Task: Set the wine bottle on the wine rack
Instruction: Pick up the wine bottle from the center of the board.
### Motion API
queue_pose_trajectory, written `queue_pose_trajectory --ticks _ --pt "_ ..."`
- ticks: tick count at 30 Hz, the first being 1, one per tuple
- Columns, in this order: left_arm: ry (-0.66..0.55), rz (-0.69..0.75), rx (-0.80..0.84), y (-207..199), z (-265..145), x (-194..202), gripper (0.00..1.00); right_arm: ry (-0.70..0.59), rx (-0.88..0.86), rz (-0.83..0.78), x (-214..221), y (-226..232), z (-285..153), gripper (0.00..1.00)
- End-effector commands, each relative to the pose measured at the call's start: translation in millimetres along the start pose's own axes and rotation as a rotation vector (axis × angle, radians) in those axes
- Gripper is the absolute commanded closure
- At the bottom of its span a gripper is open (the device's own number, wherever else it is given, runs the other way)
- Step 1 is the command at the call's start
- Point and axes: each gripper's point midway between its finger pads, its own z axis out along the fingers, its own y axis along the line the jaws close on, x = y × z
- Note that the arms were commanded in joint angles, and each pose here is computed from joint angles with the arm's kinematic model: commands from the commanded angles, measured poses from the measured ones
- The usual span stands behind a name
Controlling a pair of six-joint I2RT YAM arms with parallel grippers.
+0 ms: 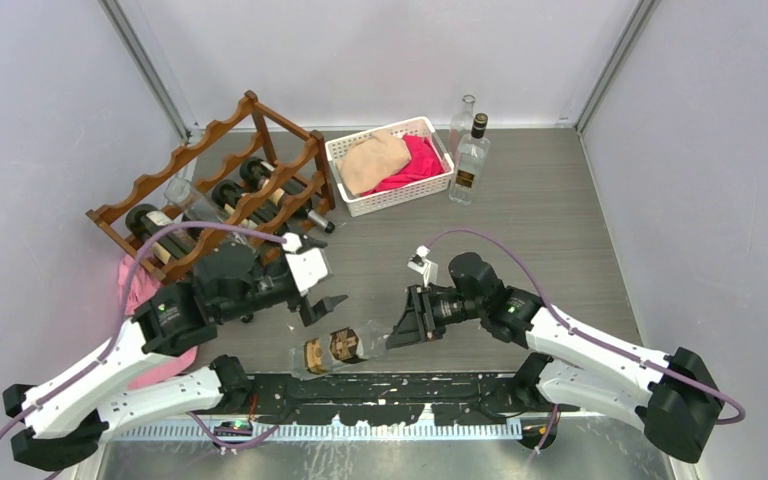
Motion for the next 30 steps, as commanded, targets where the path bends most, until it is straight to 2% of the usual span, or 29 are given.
queue_pose_trajectory --ticks 1,9,16,21,30 --pt "0.047 -0.122 -0.088 16 -12 -9 0.0 -0.123 -0.217 -0.177 -35 64 -8 0.99" --pt "0.091 -0.175 -0.076 13 -14 -7 0.0 -0.196 -0.213 -0.166 -49 67 -9 0.99" --pt "0.116 -0.202 -0.114 19 -17 -6 0.0 -0.317 -0.202 -0.16 -66 66 -19 0.99" --pt "0.135 -0.229 -0.191 37 -29 -22 0.01 -0.414 -0.21 -0.185 -81 73 -28 0.99" --pt "0.265 -0.24 -0.403 95 -41 -29 0.01 -0.56 -0.245 -0.227 -112 90 -39 0.99"
